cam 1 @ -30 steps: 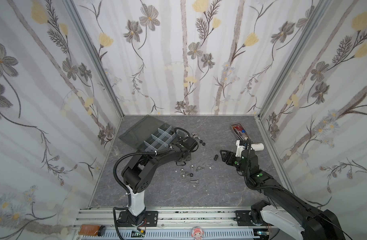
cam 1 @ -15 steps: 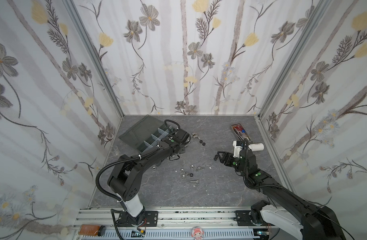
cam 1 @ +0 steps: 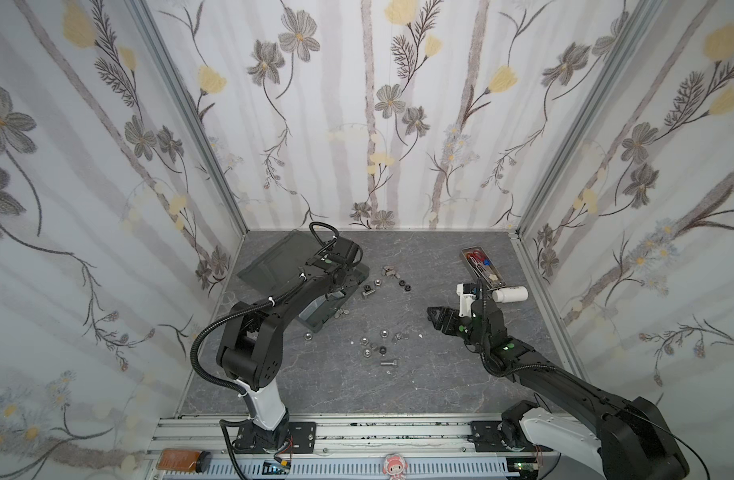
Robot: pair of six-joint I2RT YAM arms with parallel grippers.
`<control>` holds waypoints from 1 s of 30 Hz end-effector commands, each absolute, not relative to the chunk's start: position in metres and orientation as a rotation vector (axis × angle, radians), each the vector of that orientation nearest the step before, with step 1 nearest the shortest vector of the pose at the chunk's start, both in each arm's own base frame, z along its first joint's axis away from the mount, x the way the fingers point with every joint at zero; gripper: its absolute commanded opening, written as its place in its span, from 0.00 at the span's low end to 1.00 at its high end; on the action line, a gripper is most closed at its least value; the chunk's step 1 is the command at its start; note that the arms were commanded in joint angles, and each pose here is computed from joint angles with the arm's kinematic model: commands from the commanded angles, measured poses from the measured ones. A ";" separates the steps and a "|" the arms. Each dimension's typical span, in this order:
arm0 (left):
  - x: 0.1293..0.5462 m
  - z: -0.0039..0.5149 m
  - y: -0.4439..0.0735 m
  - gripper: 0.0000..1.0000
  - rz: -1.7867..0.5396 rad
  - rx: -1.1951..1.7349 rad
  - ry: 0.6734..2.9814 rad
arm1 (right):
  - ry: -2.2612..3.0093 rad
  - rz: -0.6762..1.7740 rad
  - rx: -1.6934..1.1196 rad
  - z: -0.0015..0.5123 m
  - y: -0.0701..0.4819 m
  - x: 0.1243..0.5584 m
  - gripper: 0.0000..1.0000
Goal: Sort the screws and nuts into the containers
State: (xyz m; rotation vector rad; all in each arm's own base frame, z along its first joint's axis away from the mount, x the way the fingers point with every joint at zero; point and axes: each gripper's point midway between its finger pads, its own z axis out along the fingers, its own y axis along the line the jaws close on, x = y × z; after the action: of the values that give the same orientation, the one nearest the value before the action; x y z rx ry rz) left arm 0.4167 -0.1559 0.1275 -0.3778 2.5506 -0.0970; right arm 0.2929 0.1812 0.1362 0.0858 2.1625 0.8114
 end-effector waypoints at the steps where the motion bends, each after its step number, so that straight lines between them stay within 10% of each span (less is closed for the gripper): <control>1: 0.431 0.128 -0.147 0.41 -0.069 -0.391 2.553 | 2.128 0.835 0.075 0.141 0.186 0.297 0.74; 30: 0.491 0.082 -0.126 0.42 -0.015 -0.454 2.624 | 2.174 0.857 0.039 0.127 0.201 0.304 0.75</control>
State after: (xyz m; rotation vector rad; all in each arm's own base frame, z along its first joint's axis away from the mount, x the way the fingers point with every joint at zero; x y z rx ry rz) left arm 0.4857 -0.1262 0.0812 -0.4599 2.6342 -0.0160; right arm 0.2999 0.1973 0.1158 0.0534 2.2158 0.8380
